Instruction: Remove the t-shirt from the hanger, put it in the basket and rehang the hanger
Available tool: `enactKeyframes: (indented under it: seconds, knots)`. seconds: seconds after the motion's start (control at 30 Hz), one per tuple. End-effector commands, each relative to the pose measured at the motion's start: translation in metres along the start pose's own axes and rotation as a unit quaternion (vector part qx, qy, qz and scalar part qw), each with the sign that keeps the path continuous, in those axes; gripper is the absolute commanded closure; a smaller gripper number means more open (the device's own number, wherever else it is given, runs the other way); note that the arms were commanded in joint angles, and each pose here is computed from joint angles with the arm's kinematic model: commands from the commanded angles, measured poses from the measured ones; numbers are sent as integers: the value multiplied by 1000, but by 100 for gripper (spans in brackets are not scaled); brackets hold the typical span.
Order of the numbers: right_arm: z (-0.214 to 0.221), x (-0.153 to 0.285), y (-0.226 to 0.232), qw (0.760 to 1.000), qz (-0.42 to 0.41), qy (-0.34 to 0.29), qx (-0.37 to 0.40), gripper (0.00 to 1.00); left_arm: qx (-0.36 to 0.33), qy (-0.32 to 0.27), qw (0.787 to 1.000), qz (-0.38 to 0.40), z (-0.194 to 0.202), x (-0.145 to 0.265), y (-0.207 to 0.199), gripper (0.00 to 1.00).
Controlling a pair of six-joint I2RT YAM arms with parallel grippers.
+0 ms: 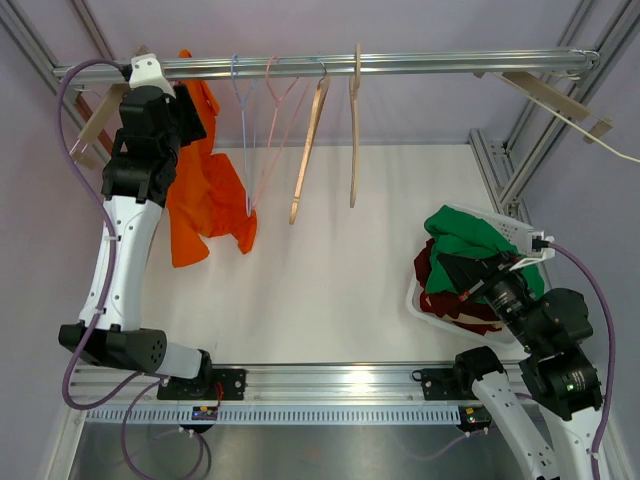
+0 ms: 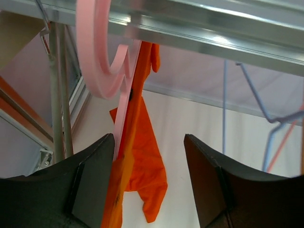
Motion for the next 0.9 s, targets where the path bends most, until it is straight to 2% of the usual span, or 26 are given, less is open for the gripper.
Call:
enactKeyframes:
  seconds: [0.0, 0.2, 0.37, 0.43, 0.67, 0.77, 0.87]
  knots:
    - [1, -4, 8, 999, -33, 21, 13, 100, -15, -36, 998, -49, -26, -2, 16, 37]
    - [6, -14, 4, 998, -36, 41, 14, 100, -38, -38, 997, -63, -33, -24, 15, 41]
    - [8, -21, 2, 998, -36, 49, 17, 100, -52, -21, 995, -85, -23, -43, 17, 48]
    - [8, -26, 1, 998, -35, 54, 17, 100, -55, -13, 995, -86, -16, -51, 15, 56]
    - [9, -33, -1, 997, -38, 61, 18, 100, -52, -26, 994, -88, -16, -52, 16, 78]
    - [9, -35, 1, 997, -43, 65, 15, 100, -49, -33, 995, -86, -18, -47, 17, 98]
    - [8, -35, 2, 997, -44, 66, 14, 100, -37, -55, 995, -73, -30, -35, 16, 100]
Point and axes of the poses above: each gripper's point midway between its finger pads, its own x axis back along the fingers, its own y axis along the line the jaws close on, z = x × y, the point moved 6 cm from there along x, back along the fingers, and after that the axes turned 7 degrees about -x, right-handed, at the moved point
